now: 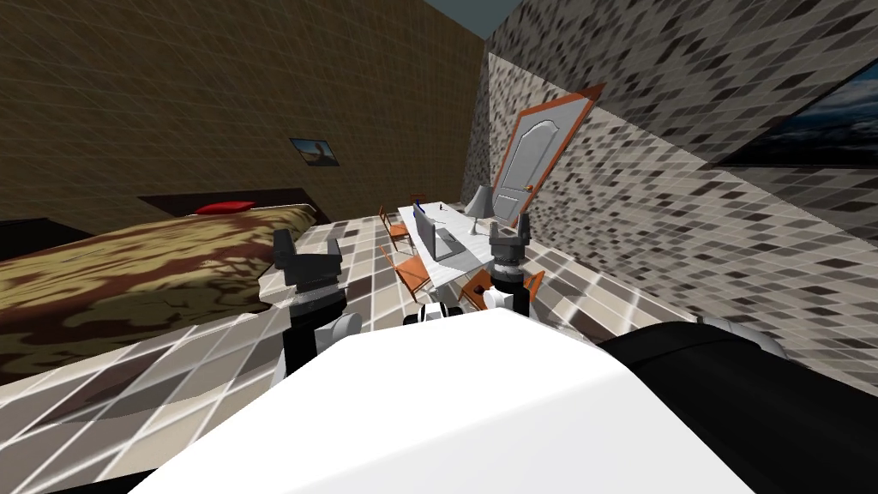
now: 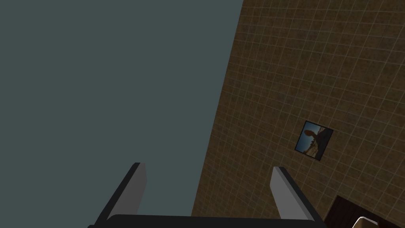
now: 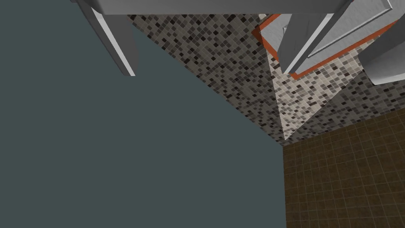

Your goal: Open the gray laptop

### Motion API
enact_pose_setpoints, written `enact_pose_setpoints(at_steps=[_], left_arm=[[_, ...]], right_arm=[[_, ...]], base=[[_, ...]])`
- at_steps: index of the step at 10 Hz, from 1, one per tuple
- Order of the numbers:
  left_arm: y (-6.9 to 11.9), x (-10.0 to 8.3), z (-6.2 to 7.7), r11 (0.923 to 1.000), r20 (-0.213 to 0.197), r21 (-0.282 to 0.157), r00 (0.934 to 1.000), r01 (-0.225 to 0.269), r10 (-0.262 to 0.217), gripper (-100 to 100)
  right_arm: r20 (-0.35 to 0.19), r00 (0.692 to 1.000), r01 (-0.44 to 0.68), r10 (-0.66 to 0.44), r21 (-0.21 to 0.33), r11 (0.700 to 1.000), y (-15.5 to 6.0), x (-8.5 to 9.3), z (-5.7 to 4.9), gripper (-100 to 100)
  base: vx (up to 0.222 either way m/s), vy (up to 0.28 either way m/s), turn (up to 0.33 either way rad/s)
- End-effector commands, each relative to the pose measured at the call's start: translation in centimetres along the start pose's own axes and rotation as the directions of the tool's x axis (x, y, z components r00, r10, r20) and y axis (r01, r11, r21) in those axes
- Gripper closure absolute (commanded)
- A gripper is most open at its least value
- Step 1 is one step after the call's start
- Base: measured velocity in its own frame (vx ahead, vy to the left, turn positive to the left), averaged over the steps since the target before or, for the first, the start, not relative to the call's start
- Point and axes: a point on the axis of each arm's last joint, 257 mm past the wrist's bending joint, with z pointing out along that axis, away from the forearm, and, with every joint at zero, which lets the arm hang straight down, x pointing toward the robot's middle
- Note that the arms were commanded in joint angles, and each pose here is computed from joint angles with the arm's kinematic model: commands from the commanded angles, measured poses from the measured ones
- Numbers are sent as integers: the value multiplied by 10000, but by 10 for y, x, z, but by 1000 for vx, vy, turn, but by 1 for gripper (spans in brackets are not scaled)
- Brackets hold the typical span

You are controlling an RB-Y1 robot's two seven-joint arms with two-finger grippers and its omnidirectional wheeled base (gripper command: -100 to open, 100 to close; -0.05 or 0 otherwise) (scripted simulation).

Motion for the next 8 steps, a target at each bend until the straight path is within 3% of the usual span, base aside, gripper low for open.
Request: enact_pose_setpoints(at_steps=[1,4,5,7,8], left_arm=[[0,0,0,10000,0,0,10000,0,0,0],[0,0,0,10000,0,0,10000,0,0,0],[0,0,0,10000,0,0,10000,0,0,0],[0,0,0,10000,0,0,10000,0,0,0],[0,0,0,10000,0,0,10000,0,0,0]], right_arm=[[62,9928,-1196,1195,303,9924,-18,-1,-2,-100],[450,9601,-2785,2759,681,9580,-46,-6,-5,-100],[459,9565,-2907,2881,676,9544,-46,-6,-5,-100],[871,9133,-4050,3980,880,9101,-67,-10,-8,-100],[881,9085,-4155,4085,870,9054,-67,-10,-8,-100]], base=[[-2,-2,83],[-3,-2,109],[-2,-3,34],[-3,-1,93],[-1,-2,46]])
